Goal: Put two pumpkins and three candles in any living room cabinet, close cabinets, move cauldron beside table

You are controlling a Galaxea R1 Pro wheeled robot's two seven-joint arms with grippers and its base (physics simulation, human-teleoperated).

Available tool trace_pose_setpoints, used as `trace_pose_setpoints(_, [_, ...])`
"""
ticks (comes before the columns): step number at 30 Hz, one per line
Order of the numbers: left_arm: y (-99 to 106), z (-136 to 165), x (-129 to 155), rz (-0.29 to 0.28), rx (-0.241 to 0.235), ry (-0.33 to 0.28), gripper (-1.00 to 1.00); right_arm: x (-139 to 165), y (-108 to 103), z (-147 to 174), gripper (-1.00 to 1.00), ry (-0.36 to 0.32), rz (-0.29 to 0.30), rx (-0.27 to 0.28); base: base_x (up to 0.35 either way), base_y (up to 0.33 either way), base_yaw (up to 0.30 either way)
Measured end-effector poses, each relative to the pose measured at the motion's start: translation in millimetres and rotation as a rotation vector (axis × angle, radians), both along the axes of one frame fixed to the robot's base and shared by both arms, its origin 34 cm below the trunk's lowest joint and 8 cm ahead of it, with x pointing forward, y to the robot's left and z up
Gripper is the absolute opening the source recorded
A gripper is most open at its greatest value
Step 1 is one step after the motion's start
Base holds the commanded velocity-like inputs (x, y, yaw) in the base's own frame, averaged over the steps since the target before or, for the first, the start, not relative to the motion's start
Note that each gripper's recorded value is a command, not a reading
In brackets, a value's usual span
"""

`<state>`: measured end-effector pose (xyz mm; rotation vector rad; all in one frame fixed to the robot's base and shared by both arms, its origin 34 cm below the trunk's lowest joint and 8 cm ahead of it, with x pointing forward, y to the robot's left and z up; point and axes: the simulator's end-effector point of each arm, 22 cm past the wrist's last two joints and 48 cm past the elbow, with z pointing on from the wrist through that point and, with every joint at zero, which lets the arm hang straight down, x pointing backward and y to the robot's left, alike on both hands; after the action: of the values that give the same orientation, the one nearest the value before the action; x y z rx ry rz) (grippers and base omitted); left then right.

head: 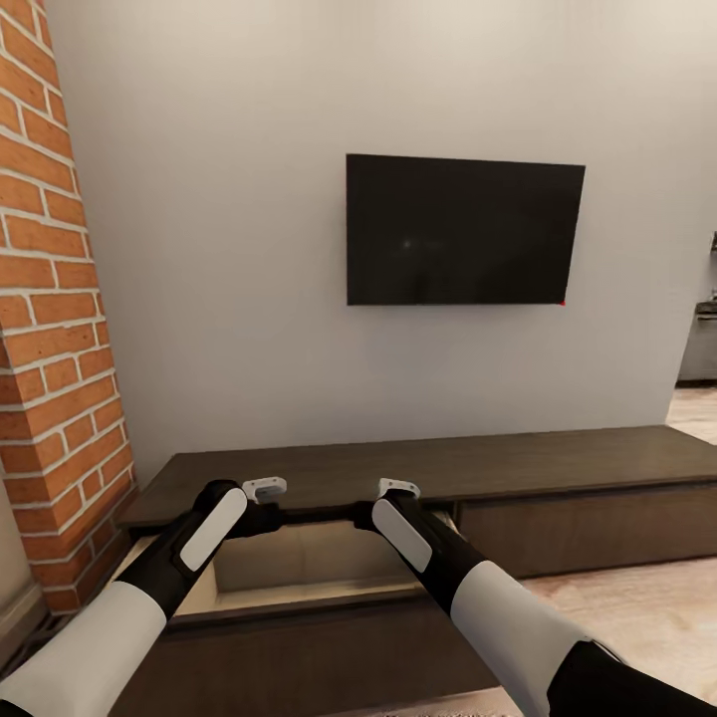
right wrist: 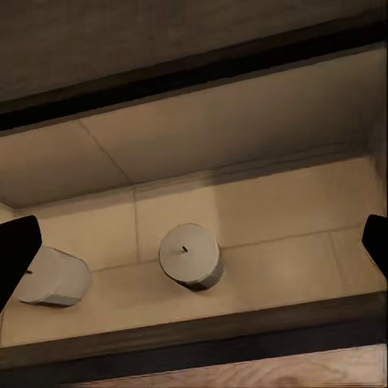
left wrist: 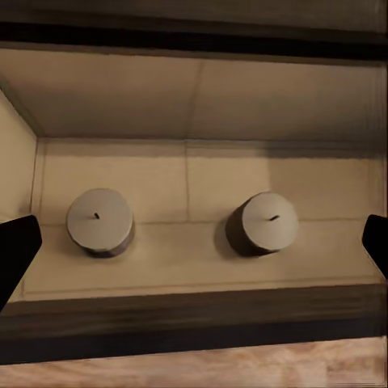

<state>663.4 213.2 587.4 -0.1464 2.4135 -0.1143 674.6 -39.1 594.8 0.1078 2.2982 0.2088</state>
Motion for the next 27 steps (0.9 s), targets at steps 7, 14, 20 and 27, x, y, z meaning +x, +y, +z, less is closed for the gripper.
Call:
trace_pose_setpoints(7, [-0.1,19.0,4.1,0.0,0.0,-0.006,1.0,4.1,0.0,18.9,1.0,-0.006,0.0,0.001,-0.255,0.106,-0.261])
trace_pose_setpoints(14, [0.0,38.2,7.7,0.0,0.0,-0.012,1.0,7.7,0.0,38.1,1.0,-0.011,0.0,0.0,-0.251,0.11,-0.261])
trace_pose_setpoints(20, [-0.4,54.9,10.7,0.0,0.001,-0.017,1.0,10.5,0.0,54.8,1.0,-0.016,0.0,0.0,-0.055,0.024,-0.253])
trace_pose_setpoints(27, [-0.6,74.0,13.9,0.0,0.001,-0.023,1.0,13.7,0.0,73.7,1.0,-0.022,0.0,0.001,-0.006,0.003,-0.247])
